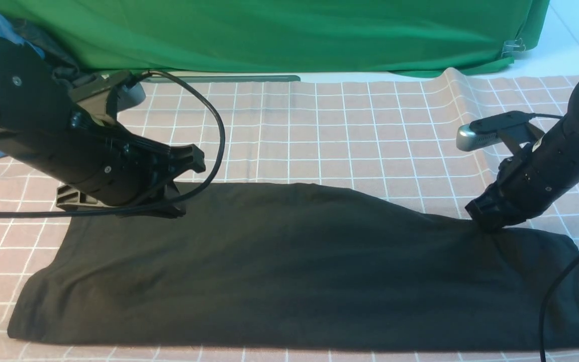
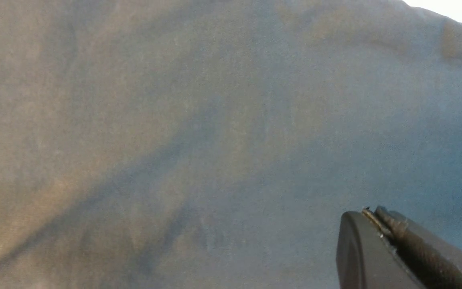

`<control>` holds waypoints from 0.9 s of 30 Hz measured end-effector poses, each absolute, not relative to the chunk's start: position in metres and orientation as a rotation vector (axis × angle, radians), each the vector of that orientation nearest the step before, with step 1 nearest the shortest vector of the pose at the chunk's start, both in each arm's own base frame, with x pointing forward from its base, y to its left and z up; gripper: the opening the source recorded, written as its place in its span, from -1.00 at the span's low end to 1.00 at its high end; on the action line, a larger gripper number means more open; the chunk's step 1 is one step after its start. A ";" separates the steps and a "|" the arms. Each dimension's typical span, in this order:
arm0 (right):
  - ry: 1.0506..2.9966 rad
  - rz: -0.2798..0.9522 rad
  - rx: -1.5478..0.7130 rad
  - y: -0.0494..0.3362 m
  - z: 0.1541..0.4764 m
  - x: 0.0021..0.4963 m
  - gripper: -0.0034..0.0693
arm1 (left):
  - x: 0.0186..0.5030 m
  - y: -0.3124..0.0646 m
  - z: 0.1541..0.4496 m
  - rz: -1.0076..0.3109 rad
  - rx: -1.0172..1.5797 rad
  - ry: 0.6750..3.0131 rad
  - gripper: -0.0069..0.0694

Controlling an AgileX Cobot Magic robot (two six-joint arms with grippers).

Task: Fold a long-sleeved shirt over a pink coffee tablecloth.
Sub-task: 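Pull the folded dark garment lengthwise by its ends to straighten it flat on the table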

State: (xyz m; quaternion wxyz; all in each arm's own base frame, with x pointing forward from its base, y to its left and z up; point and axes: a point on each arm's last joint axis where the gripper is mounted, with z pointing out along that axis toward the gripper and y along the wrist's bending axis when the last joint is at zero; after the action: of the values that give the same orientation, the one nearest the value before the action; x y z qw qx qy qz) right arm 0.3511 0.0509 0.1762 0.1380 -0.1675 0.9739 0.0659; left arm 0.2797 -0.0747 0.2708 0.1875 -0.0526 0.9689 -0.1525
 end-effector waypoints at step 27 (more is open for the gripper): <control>3.078 -0.171 -0.098 0.004 0.189 0.312 0.58 | 0.266 -0.072 0.293 -0.443 -0.129 2.664 -0.79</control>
State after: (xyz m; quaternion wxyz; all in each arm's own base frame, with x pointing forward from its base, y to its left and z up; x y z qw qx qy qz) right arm 0.3116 0.0039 0.1888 0.0285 -0.0319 0.9975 -0.0554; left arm 0.2658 -0.0719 0.2928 0.2172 -0.0466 0.9618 -0.1600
